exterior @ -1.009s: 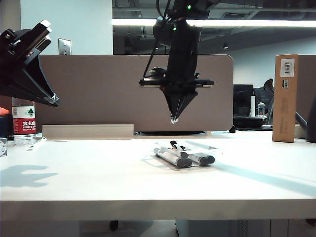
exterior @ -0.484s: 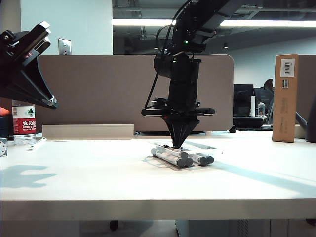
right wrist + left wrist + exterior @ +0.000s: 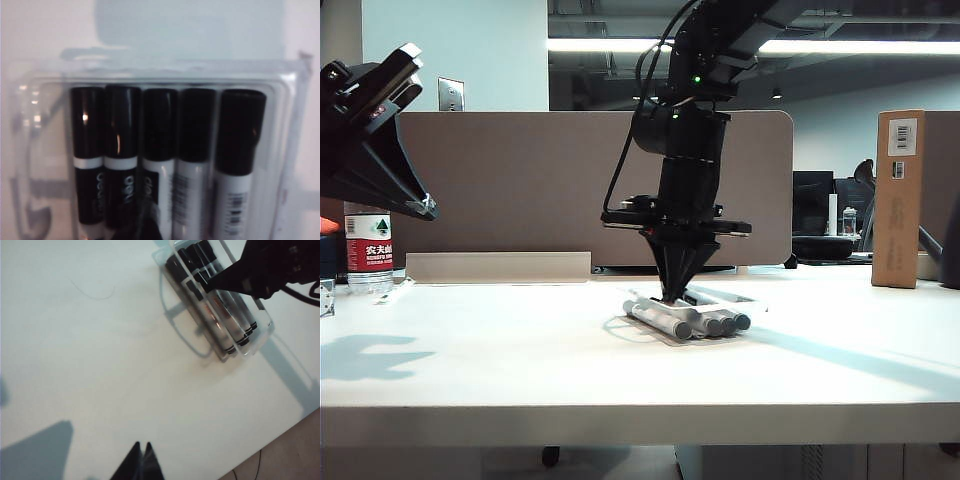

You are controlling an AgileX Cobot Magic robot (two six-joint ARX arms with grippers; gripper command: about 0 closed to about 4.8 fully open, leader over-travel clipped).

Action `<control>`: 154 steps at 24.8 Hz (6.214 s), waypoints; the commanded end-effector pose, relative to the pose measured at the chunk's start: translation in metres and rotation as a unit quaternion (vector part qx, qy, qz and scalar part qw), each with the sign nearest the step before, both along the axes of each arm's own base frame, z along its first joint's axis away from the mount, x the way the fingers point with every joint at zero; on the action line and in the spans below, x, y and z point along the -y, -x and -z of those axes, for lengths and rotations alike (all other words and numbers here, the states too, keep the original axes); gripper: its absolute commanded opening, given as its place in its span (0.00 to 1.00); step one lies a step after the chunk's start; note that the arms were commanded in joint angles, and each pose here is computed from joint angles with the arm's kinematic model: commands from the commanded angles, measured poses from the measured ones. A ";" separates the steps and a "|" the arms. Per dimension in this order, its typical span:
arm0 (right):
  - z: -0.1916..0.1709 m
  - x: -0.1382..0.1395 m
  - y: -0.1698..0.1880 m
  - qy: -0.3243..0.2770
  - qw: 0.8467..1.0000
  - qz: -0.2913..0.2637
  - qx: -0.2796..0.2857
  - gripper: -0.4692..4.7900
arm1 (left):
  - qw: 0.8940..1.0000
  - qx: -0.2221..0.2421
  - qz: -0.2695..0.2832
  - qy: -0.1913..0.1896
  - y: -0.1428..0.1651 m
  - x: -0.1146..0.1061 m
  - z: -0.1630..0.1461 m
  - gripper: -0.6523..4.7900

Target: Pick up the markers scattered on the table and put them into the packaging box, making sure the markers fit the shape of the box's grooves.

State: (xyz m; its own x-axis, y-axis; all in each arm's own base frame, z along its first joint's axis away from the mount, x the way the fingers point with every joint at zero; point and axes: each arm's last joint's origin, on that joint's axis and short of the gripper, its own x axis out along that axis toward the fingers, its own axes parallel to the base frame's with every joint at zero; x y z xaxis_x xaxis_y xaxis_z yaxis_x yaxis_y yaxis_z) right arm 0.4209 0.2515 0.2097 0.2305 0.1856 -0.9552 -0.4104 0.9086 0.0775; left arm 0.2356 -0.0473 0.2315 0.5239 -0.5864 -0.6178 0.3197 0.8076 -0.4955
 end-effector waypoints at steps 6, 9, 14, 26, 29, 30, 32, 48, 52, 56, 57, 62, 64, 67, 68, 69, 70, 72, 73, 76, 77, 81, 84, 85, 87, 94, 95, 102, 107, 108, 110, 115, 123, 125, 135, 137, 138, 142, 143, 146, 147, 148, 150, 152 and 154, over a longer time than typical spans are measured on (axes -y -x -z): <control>-0.016 0.004 0.006 0.004 1.000 0.002 0.005 0.08 | 1.000 0.013 0.003 0.000 -0.001 0.000 -0.003 0.13; -0.027 0.001 0.010 -0.003 1.000 -0.003 0.018 0.08 | 1.000 0.013 0.003 0.000 -0.001 0.000 -0.003 0.13; -0.052 0.001 0.023 -0.021 0.999 -0.016 0.024 0.08 | 1.000 0.013 0.003 0.000 -0.001 0.000 -0.003 0.13; -0.175 0.034 0.107 -0.108 0.984 -0.110 0.094 0.08 | 0.996 0.042 0.040 0.065 0.005 0.004 -0.019 0.11; -0.185 0.050 0.132 -0.135 0.976 -0.119 0.120 0.08 | 0.995 0.093 0.034 0.024 0.023 0.008 -0.037 0.11; -0.186 0.060 0.150 -0.170 0.968 -0.135 0.125 0.08 | 0.986 0.163 0.039 -0.006 0.043 0.013 -0.056 0.11; -0.182 0.074 0.176 -0.230 0.951 -0.153 0.139 0.08 | 0.963 0.267 0.007 -0.038 0.078 0.021 -0.083 0.11; -0.138 0.107 0.248 -0.263 0.934 -0.128 0.206 0.08 | 0.909 0.415 -0.013 -0.043 0.185 -0.003 -0.069 0.11; -0.138 0.108 0.248 -0.263 0.934 -0.128 0.207 0.08 | 0.908 0.416 -0.013 -0.042 0.186 -0.003 -0.069 0.11; -0.138 0.107 0.248 -0.263 0.934 -0.128 0.206 0.08 | 0.908 0.416 -0.013 -0.042 0.186 -0.003 -0.069 0.11; -0.138 0.107 0.248 -0.263 0.934 -0.128 0.206 0.08 | 0.908 0.416 -0.013 -0.042 0.186 -0.003 -0.069 0.11; -0.138 0.107 0.248 -0.263 0.934 -0.128 0.206 0.08 | 0.875 0.458 0.020 -0.159 0.185 -0.004 -0.064 0.11; -0.138 0.107 0.248 -0.263 0.934 -0.128 0.206 0.08 | 0.866 0.461 0.031 -0.189 0.183 -0.003 -0.058 0.11; -0.138 0.108 0.248 -0.263 0.934 -0.128 0.207 0.08 | 0.871 0.443 -0.045 -0.206 0.168 0.001 -0.033 0.11; -0.138 0.108 0.248 -0.263 0.934 -0.128 0.206 0.08 | 0.873 0.438 -0.058 -0.207 0.165 0.001 -0.027 0.11; -0.138 0.107 0.248 -0.263 0.934 -0.128 0.206 0.08 | 0.872 0.436 -0.066 -0.212 0.162 0.002 -0.021 0.11; -0.138 0.107 0.248 -0.263 0.934 -0.128 0.206 0.08 | 0.872 0.433 -0.075 -0.217 0.159 0.002 -0.014 0.11; -0.138 0.107 0.248 -0.263 0.934 -0.128 0.206 0.08 | 0.873 0.420 -0.082 -0.234 0.155 0.000 -0.005 0.11; -0.138 0.107 0.248 -0.263 0.934 -0.128 0.206 0.08 | 0.867 0.426 -0.095 -0.239 0.153 -0.002 -0.006 0.11; -0.138 0.107 0.248 -0.263 0.934 -0.128 0.207 0.08 | 0.864 0.419 -0.142 -0.241 0.149 -0.012 -0.008 0.11; -0.138 0.107 0.248 -0.263 0.934 -0.128 0.206 0.08 | 0.862 0.414 -0.155 -0.247 0.148 -0.016 -0.007 0.11; -0.138 0.107 0.248 -0.263 0.934 -0.128 0.206 0.08 | 0.838 0.392 -0.258 -0.277 0.152 -0.041 0.002 0.11; -0.138 0.107 0.248 -0.263 0.934 -0.128 0.207 0.08 | 0.830 0.391 -0.283 -0.282 0.154 -0.048 0.014 0.11; -0.138 0.107 0.248 -0.263 0.934 -0.128 0.206 0.08 | 0.829 0.396 -0.283 -0.274 0.154 -0.050 0.017 0.11; -0.138 0.107 0.248 -0.263 0.934 -0.128 0.206 0.08 | 0.833 0.426 -0.264 -0.234 0.153 -0.051 0.023 0.11; -0.138 0.107 0.248 -0.263 0.934 -0.128 0.206 0.08 | 0.859 0.414 -0.269 -0.135 0.141 -0.050 0.054 0.11; -0.138 0.107 0.248 -0.263 0.934 -0.128 0.206 0.08 | 0.861 0.417 -0.263 -0.126 0.140 -0.050 0.057 0.11; -0.138 0.107 0.248 -0.263 0.934 -0.128 0.207 0.08 | 0.862 0.435 -0.236 -0.110 0.139 -0.045 0.060 0.11; -0.138 0.107 0.248 -0.263 0.934 -0.128 0.207 0.08 | 0.854 0.438 -0.255 -0.116 0.139 -0.046 0.059 0.11; -0.138 0.107 0.248 -0.263 0.934 -0.128 0.206 0.08 | 0.854 0.438 -0.256 -0.116 0.139 -0.046 0.059 0.11; -0.138 0.107 0.248 -0.263 0.934 -0.128 0.207 0.08 | 0.854 0.438 -0.255 -0.118 0.139 -0.046 0.059 0.11; -0.138 0.107 0.248 -0.263 0.934 -0.128 0.206 0.08 | 0.852 0.442 -0.250 -0.129 0.139 -0.046 0.059 0.11; -0.138 0.107 0.248 -0.263 0.934 -0.128 0.206 0.08 | 0.850 0.444 -0.247 -0.137 0.139 -0.046 0.059 0.11; -0.138 0.107 0.248 -0.263 0.934 -0.128 0.206 0.08 | 0.849 0.446 -0.245 -0.142 0.139 -0.046 0.059 0.11; -0.138 0.107 0.248 -0.263 0.934 -0.128 0.206 0.08 | 0.849 0.446 -0.244 -0.142 0.139 -0.046 0.059 0.11; -0.138 0.107 0.248 -0.263 0.934 -0.128 0.206 0.08 | 0.849 0.446 -0.244 -0.142 0.139 -0.046 0.059 0.11; -0.138 0.107 0.248 -0.263 0.934 -0.128 0.206 0.08 | 0.849 0.446 -0.244 -0.142 0.139 -0.046 0.059 0.11; -0.138 0.107 0.248 -0.263 0.934 -0.128 0.206 0.08 | 0.849 0.446 -0.244 -0.142 0.139 -0.046 0.059 0.11; -0.138 0.107 0.248 -0.263 0.934 -0.128 0.206 0.08 | 0.849 0.446 -0.244 -0.142 0.139 -0.046 0.059 0.11; -0.138 0.107 0.248 -0.263 0.934 -0.128 0.206 0.08 | 0.849 0.446 -0.244 -0.142 0.139 -0.046 0.059 0.11; -0.138 0.107 0.248 -0.263 0.934 -0.128 0.206 0.08 | 0.849 0.446 -0.244 -0.142 0.139 -0.046 0.059 0.11; -0.138 0.107 0.248 -0.263 0.934 -0.128 0.206 0.08 | 0.849 0.446 -0.244 -0.142 0.139 -0.046 0.059 0.11; -0.138 0.107 0.248 -0.263 0.934 -0.128 0.207 0.08 | 0.849 0.446 -0.244 -0.142 0.139 -0.046 0.059 0.11; -0.138 0.107 0.248 -0.263 0.934 -0.128 0.206 0.08 | 0.850 0.445 -0.244 -0.142 0.139 -0.046 0.059 0.11; -0.138 0.107 0.248 -0.263 0.934 -0.128 0.206 0.08 | 0.850 0.445 -0.244 -0.142 0.139 -0.046 0.059 0.11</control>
